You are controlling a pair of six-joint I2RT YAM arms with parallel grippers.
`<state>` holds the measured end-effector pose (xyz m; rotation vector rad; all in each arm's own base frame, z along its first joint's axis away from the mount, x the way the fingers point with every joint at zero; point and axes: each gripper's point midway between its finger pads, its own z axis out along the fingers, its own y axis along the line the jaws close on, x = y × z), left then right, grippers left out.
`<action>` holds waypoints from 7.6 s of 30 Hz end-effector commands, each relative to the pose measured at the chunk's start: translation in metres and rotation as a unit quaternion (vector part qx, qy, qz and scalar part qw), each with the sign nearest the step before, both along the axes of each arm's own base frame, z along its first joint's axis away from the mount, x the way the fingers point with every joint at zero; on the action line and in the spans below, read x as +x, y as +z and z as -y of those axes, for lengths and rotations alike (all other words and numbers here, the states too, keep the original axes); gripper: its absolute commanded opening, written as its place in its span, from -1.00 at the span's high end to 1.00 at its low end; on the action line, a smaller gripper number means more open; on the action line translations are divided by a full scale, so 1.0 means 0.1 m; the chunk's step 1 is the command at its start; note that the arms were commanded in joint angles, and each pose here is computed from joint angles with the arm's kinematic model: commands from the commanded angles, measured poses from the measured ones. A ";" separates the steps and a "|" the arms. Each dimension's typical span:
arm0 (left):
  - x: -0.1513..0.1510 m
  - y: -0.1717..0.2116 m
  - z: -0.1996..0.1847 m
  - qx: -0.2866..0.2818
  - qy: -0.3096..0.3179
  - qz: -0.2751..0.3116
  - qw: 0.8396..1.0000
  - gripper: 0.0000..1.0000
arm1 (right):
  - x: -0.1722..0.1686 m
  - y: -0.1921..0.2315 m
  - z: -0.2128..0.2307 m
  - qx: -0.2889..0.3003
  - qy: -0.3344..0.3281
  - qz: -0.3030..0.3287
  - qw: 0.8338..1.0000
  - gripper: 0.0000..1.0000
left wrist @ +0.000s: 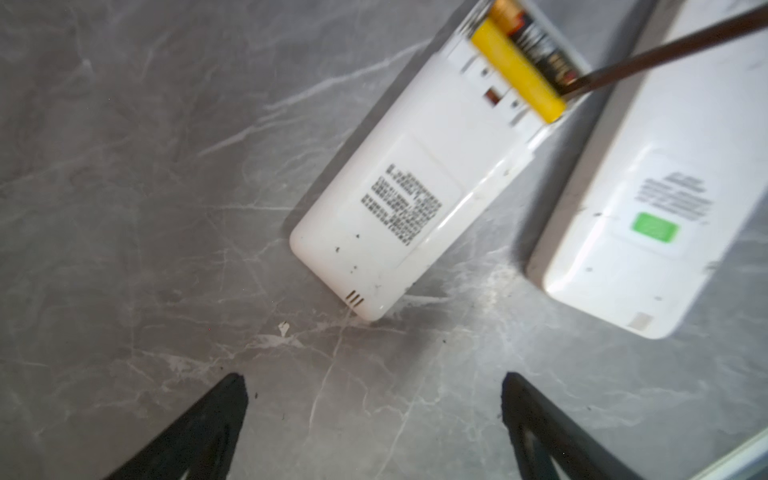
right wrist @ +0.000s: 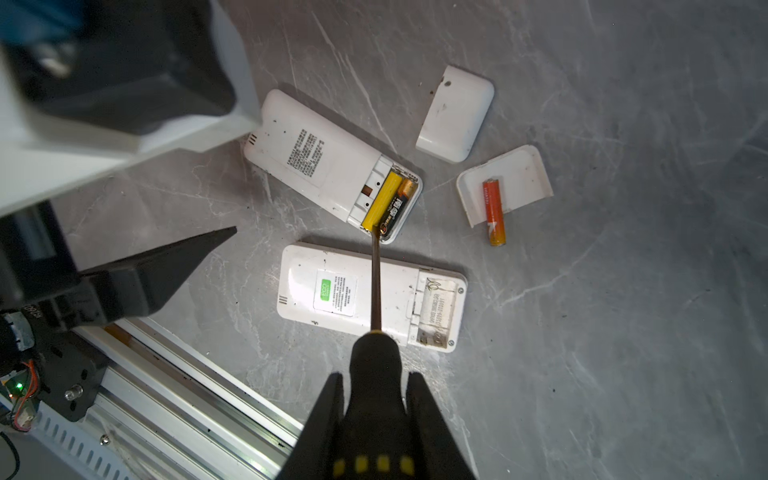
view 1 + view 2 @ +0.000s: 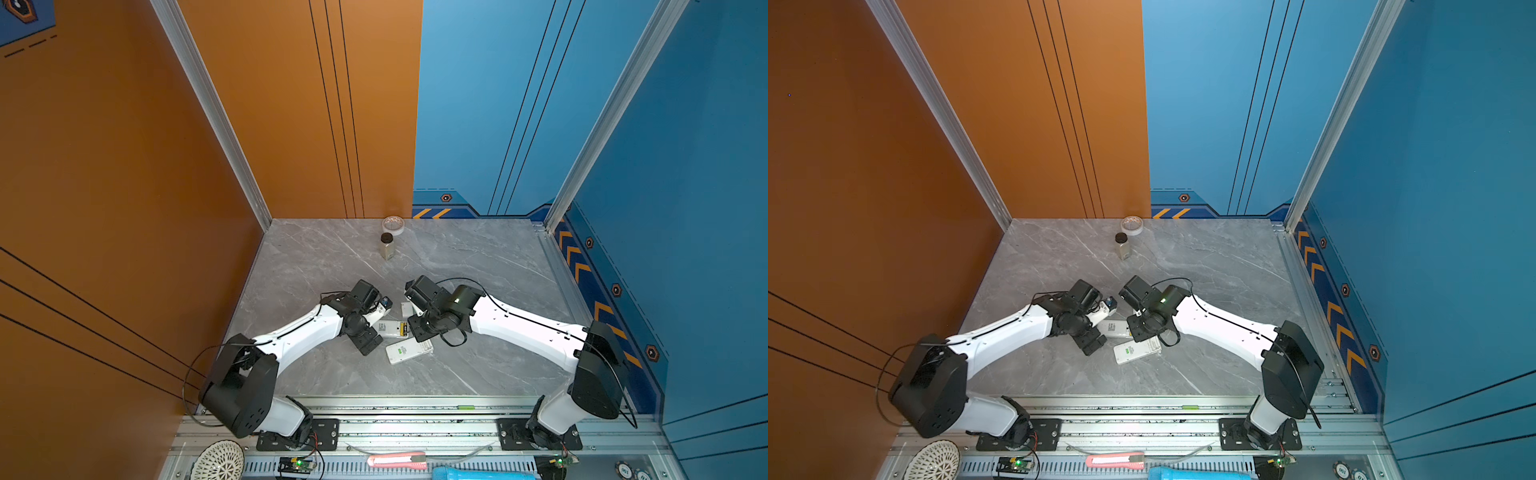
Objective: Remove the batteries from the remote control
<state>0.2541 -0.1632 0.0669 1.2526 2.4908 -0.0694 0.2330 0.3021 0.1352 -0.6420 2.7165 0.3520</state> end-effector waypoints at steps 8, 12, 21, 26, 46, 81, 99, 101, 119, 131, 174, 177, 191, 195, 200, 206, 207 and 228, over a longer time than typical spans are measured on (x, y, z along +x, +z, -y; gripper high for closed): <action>0.08 -0.26 0.14 -0.012 -0.118 -0.028 0.993 -0.96 | -0.08 0.12 0.09 0.009 -0.006 -0.007 1.000 1.00; 0.30 -0.33 0.10 0.005 -0.113 -0.026 0.993 -0.97 | -0.12 0.13 0.10 0.011 -0.005 -0.007 1.000 1.00; 0.36 -0.40 0.19 -0.011 -0.131 -0.039 0.991 -1.00 | -0.17 0.12 0.15 0.007 -0.010 -0.007 1.000 1.00; 0.38 -0.46 0.25 -0.008 -0.135 -0.047 0.990 -0.84 | -0.18 0.11 0.14 0.009 -0.009 -0.010 1.000 1.00; 0.26 -0.52 0.17 0.010 -0.113 -0.055 0.992 0.08 | -0.06 0.13 0.06 0.006 -0.018 0.002 1.000 1.00; 0.25 -0.45 0.22 0.028 -0.127 -0.031 0.991 0.24 | 0.25 0.10 0.05 -0.016 -0.037 0.016 0.999 1.00; 0.25 -0.43 0.23 0.029 -0.128 -0.027 0.991 0.26 | 0.26 0.16 -0.07 0.010 -0.034 0.016 0.999 1.00; 0.25 -0.43 0.23 0.029 -0.129 -0.027 0.991 0.26 | 0.27 0.19 -0.06 0.013 -0.036 0.018 0.999 1.00; 0.27 -0.42 0.22 0.032 -0.127 -0.025 0.991 0.30 | 0.24 -0.02 0.00 -0.008 -0.036 -0.002 0.999 1.00; 0.27 -0.42 0.23 0.032 -0.128 -0.024 0.991 0.30 | 0.22 -0.12 0.00 -0.016 -0.028 -0.011 0.999 1.00; 0.29 -0.41 0.20 0.039 -0.126 -0.021 0.991 0.33 | 0.05 -0.05 0.05 -0.005 -0.011 -0.019 1.000 1.00; 0.28 -0.41 0.20 0.038 -0.126 -0.021 0.991 0.33 | 0.06 -0.03 0.07 -0.004 -0.014 -0.016 1.000 1.00; 0.27 -0.40 0.21 0.038 -0.131 -0.020 0.991 0.34 | 0.16 0.12 0.04 0.010 -0.021 0.010 1.000 1.00; 0.27 -0.40 0.22 0.038 -0.131 -0.020 0.990 0.34 | 0.17 0.13 0.08 0.009 -0.024 0.011 1.000 1.00; 0.27 -0.41 0.21 0.041 -0.131 -0.019 0.990 0.34 | 0.21 0.17 0.07 0.012 -0.028 0.022 0.999 1.00; 0.26 -0.40 0.23 0.041 -0.134 -0.018 0.990 0.34 | 0.23 0.10 0.04 0.006 -0.022 0.017 1.000 1.00; 0.26 -0.40 0.22 0.042 -0.134 -0.017 0.990 0.34 | 0.22 0.10 0.04 0.006 -0.021 0.016 1.000 1.00; 0.27 -0.40 0.22 0.044 -0.134 -0.017 0.990 0.35 | 0.31 0.12 -0.01 0.016 -0.022 0.017 0.999 1.00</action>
